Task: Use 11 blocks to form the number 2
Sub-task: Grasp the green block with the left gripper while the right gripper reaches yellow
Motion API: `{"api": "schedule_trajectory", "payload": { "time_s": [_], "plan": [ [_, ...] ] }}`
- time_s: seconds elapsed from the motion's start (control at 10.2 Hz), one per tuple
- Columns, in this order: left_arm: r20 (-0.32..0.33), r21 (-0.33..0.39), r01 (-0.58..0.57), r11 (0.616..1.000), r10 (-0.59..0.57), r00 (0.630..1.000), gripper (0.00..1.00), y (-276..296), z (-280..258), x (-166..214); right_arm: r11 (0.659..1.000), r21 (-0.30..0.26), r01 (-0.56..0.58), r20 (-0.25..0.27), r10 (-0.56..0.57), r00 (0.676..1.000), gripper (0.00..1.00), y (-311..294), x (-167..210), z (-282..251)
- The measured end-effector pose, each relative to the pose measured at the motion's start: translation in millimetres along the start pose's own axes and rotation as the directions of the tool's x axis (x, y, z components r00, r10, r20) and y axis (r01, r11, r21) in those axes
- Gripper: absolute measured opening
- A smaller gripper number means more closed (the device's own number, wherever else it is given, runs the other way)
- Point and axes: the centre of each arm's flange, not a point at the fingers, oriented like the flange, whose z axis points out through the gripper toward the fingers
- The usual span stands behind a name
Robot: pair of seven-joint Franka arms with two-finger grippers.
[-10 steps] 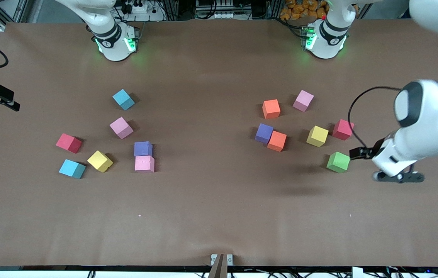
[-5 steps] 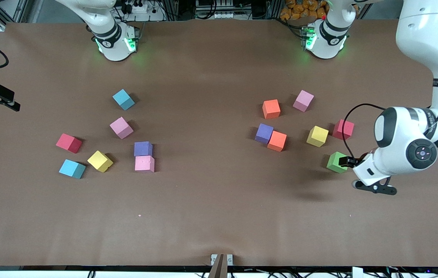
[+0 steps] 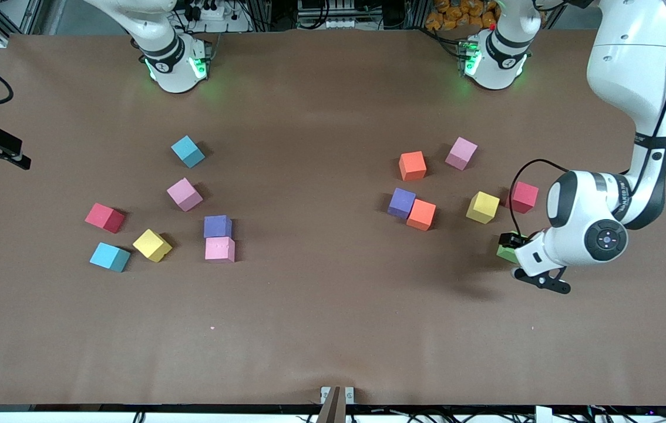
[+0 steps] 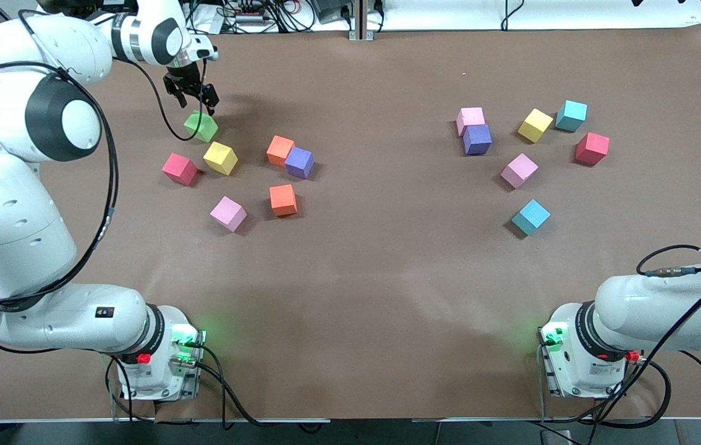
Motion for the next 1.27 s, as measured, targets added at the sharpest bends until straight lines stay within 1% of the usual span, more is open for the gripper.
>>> {"api": "schedule_trajectory", "payload": {
  "time_s": [0.2, 0.78, 0.98, 1.18, 1.27],
  "plan": [
    [0.023, 0.028, -0.031, 0.999, 0.03, 0.999, 1.0, -1, 11, -3, 1.0, -0.001, 0.0, -0.003, 0.0, 1.0, 1.0, 0, 1, 1],
    [0.064, 0.017, -0.04, 0.999, 0.039, 0.997, 1.0, 3, 39, -8, 1.0, 0.0, -0.001, -0.005, 0.001, 1.0, 1.0, 2, 5, 5],
    [0.073, 0.014, -0.043, 0.999, 0.041, 0.996, 1.0, 4, 46, -8, 1.0, 0.001, 0.008, -0.005, -0.008, 1.0, 1.0, -2, 11, 14],
    [0.075, 0.014, -0.023, 1.0, 0.022, 0.997, 0.7, 4, 47, -8, 0.999, 0.011, 0.034, 0.03, -0.034, 0.999, 1.0, -15, 23, 44],
    [0.073, 0.017, 0.001, 1.0, -0.002, 0.997, 0.57, 4, 45, -8, 0.999, 0.013, 0.046, 0.033, -0.046, 0.998, 1.0, -21, 30, 63]
  ]
}}
